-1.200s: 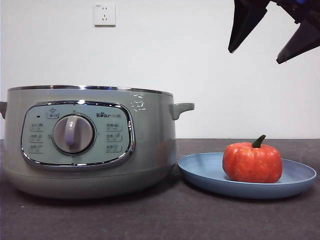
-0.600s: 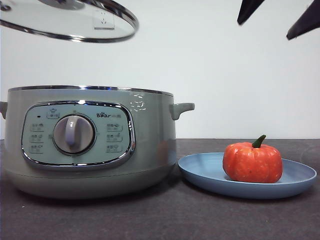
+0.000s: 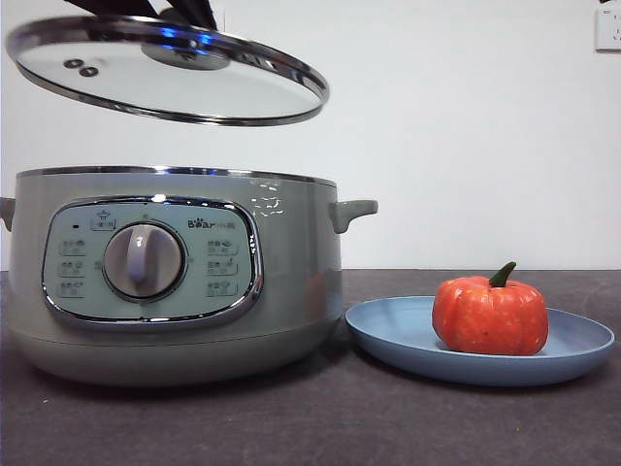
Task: Take the pumpkin out from the steamer,put the pumpkin in the blue plate,close the lid
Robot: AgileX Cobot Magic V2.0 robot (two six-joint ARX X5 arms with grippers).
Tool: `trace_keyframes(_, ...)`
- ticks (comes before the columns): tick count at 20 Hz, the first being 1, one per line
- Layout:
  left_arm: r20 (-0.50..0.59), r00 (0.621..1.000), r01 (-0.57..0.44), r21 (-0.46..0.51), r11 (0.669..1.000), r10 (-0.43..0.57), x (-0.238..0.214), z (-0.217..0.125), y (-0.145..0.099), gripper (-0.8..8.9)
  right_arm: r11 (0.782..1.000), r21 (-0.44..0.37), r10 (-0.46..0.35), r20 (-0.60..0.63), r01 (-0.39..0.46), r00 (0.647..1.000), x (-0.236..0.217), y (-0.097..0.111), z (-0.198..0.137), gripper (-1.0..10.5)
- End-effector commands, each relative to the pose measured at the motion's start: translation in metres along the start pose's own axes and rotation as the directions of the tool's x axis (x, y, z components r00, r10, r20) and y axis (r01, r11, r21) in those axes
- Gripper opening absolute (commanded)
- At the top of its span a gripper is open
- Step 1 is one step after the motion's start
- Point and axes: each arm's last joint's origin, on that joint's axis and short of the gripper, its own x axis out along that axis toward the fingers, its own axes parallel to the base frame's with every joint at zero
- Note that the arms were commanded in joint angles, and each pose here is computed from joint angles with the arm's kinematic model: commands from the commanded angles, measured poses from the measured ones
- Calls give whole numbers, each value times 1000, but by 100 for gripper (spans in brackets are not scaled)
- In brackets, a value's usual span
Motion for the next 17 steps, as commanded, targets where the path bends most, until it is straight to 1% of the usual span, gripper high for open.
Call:
trace_keyframes(1,44,999,-1,-31,1000,2,5,-5,-2,-9,1000,7,-3,7,3,1000,-2,0,-1,565)
trace_keyframes(8,49,999,1,-42,999,1,24,-31,-2,-9,1000,9,0,23,0,1000,-7,-1,0,564)
trace_keyframes(13,87,996,5,-60,998,0,31,-40,-3,-9,1000,9,0,22,0,1000,-7,-1,0,564)
trace_keyframes(17,68,998,3,-64,998,1,35,-45,-2,-9,1000,9,1,22,-1,1000,-7,-1,0,564)
